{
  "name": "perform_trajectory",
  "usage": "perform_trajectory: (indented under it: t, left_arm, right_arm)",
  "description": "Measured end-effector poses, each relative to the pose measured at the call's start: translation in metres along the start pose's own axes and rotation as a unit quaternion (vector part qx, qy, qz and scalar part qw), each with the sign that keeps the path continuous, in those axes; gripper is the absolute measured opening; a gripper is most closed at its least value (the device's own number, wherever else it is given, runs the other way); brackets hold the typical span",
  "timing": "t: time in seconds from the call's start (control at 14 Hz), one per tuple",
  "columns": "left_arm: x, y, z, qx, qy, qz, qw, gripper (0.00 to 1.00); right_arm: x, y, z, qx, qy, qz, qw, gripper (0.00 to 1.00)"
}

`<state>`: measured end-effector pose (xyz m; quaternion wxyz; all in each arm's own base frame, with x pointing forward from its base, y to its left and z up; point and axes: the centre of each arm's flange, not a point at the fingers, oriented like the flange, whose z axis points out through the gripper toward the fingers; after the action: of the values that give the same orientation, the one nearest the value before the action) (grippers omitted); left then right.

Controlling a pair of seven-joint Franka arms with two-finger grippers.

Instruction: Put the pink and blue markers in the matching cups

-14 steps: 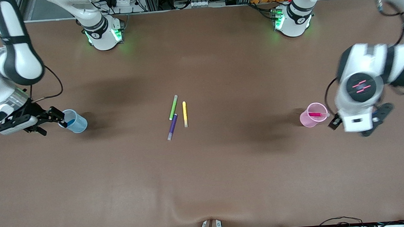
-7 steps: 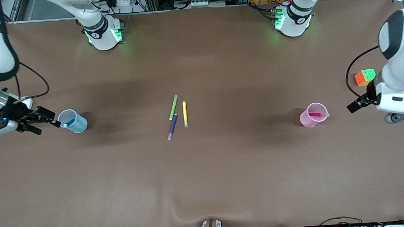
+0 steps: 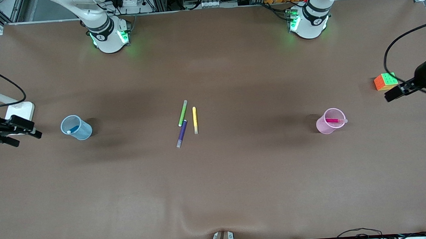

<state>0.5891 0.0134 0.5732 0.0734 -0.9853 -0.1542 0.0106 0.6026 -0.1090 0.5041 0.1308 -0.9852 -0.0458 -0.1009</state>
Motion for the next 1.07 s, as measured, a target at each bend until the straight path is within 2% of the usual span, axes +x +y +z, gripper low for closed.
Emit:
perform_trajectory:
  t: [0.14,0.36,0.5,0.79,1.07]
  left_arm:
    - [-0.004,-0.001,-0.008,0.003,-0.005,0.011,1.0,1.0]
    - [-0.009,-0.004,-0.024,0.004,-0.014,0.059,0.998,1.0]
    - [-0.013,-0.005,-0.032,-0.009,-0.023,0.089,0.996,1.0]
    - [-0.02,-0.023,-0.043,-0.057,-0.037,0.1,0.993,1.0]
    - [-0.041,-0.028,-0.07,-0.062,-0.025,0.105,0.992,1.0]
  right_arm:
    - [0.001,-0.004,-0.011,-0.012,-0.018,0.011,1.0,1.0]
    - [-0.002,-0.011,-0.03,-0.022,-0.051,0.006,0.998,1.0]
    - [-0.004,-0.022,-0.056,-0.033,-0.07,-0.008,0.997,1.0]
    - [0.004,-0.057,-0.127,-0.083,-0.068,-0.045,0.993,1.0]
    - [0.005,-0.075,-0.156,-0.099,-0.068,-0.06,0.991,1.0]
